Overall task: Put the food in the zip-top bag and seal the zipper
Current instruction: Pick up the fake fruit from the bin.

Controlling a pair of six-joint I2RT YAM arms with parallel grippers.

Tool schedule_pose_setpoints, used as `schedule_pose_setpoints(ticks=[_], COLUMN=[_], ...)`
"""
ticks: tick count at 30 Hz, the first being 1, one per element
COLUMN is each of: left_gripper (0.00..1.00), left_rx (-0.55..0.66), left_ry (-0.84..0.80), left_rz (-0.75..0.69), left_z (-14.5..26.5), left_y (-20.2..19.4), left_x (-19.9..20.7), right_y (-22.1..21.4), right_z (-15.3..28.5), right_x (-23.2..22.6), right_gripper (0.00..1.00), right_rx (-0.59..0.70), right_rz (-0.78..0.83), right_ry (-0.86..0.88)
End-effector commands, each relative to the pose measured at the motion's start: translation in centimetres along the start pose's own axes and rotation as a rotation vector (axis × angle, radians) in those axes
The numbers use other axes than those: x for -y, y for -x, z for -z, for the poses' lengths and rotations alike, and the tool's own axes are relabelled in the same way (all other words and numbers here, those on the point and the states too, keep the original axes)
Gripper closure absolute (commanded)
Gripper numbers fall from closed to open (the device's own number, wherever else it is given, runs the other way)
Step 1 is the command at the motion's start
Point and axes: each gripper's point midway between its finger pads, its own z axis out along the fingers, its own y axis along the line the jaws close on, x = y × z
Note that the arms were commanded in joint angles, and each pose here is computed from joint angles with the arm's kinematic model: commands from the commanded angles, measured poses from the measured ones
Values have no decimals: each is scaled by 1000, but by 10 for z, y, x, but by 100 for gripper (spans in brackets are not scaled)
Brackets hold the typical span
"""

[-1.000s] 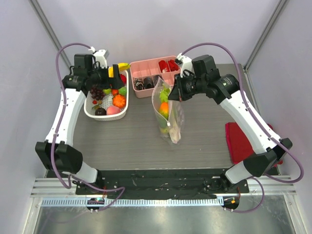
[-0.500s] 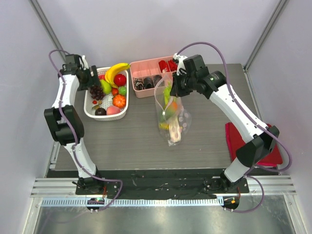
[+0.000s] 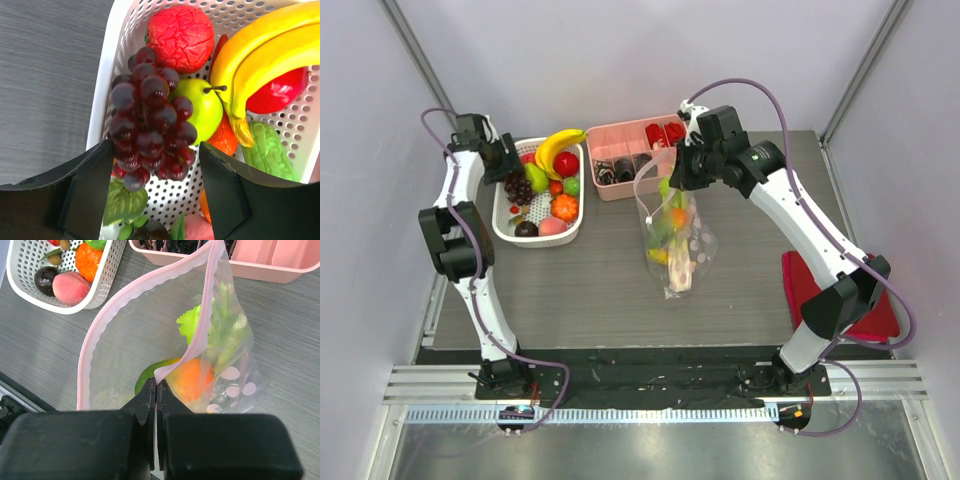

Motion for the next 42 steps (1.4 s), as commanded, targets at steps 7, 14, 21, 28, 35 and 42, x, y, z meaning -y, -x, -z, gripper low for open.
schedule_pose_setpoints(ticks=[7,14,21,28,35,42], left_gripper=[34,58,93,100,100,100], left_rx=[71,68,138,217,270,349], left_ry=[8,-39,-83,-173,-430,-753], left_rz=[14,6,-31,-46,-101,-211], left_z=[-25,-16,35,96,168,267], left_y=[18,16,33,53,56,42], left_x=[-3,6,24,54,135,254], right_y=[15,9,9,13,15,13], right_z=[14,14,15,16,16,23], right_x=[5,4,5,21,16,7], right_gripper=[99,99,99,99,99,99], right_rx=[77,52,33,25,24,22], right_rz=[-56,-64,-117,-220,-237,-228], right_ry=[-30,0,57,85,118,154])
